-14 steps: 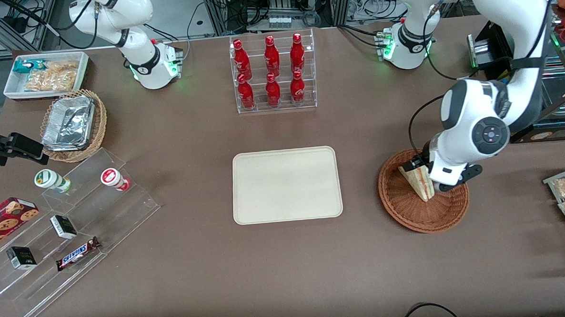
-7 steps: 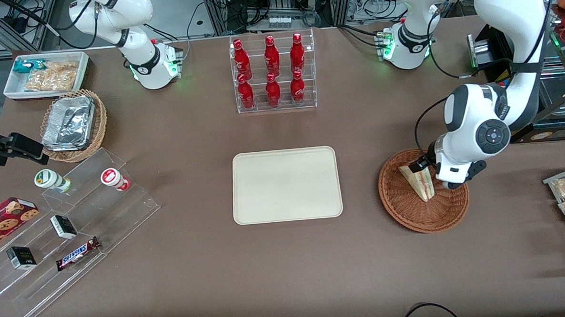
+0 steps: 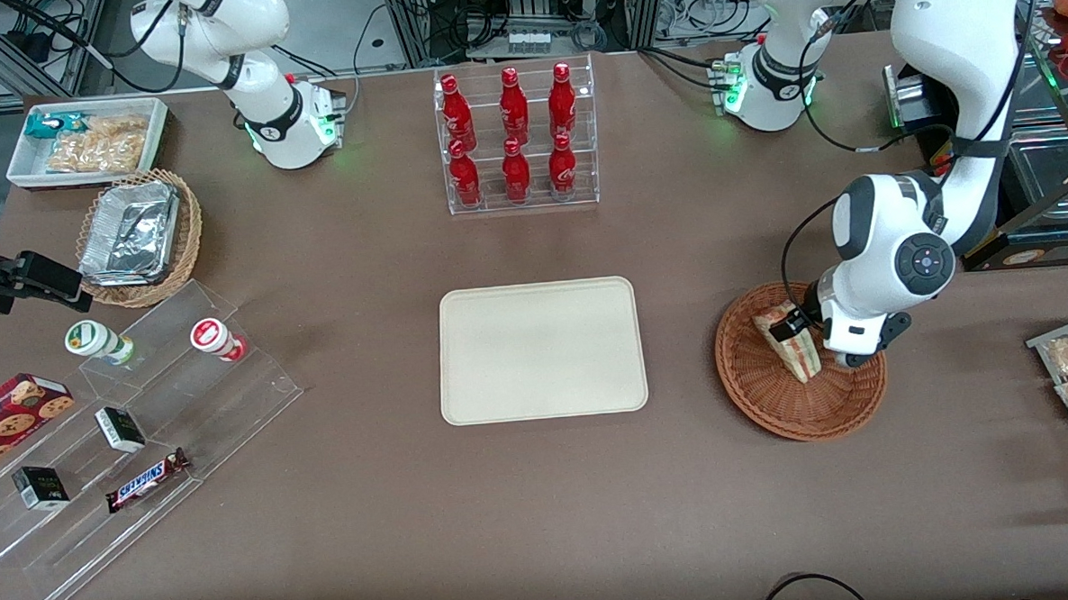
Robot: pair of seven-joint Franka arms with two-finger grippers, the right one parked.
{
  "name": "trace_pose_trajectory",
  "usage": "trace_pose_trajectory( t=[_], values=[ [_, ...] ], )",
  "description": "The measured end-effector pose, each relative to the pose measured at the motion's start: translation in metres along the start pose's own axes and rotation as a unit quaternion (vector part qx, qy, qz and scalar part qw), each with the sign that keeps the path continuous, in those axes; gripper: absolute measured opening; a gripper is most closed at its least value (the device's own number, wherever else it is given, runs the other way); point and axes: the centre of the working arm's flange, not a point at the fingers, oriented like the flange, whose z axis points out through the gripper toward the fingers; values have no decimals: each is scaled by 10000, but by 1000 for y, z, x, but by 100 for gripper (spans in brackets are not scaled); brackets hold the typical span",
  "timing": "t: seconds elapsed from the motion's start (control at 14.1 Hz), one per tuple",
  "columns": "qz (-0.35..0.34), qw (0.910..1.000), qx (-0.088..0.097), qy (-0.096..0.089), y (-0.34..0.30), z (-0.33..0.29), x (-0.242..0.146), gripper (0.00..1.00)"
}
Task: Place sandwich from basket to tray
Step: 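Lower the left gripper and close it on the wrapped sandwich, then lift the sandwich and carry it toward the cream tray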
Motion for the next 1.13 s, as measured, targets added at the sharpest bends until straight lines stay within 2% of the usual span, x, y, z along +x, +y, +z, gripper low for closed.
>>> trace_pose_trajectory(
  t=[0.21,0.35,0.49,0.64,0.71,0.85,1.06,1.13],
  values=[
    [-28,10000,-53,10,1,3,1,100],
    [-112,9997,-202,36,4,4,3,100],
    [-138,9996,-260,54,6,13,5,98],
    [-147,9996,-248,26,6,23,7,79],
    [-150,9996,-238,9,6,27,7,66],
    [-155,9996,-240,13,6,26,7,46],
    [-103,9994,-317,104,12,11,12,23],
    [-38,9994,-334,122,17,-1,13,22]
  ],
)
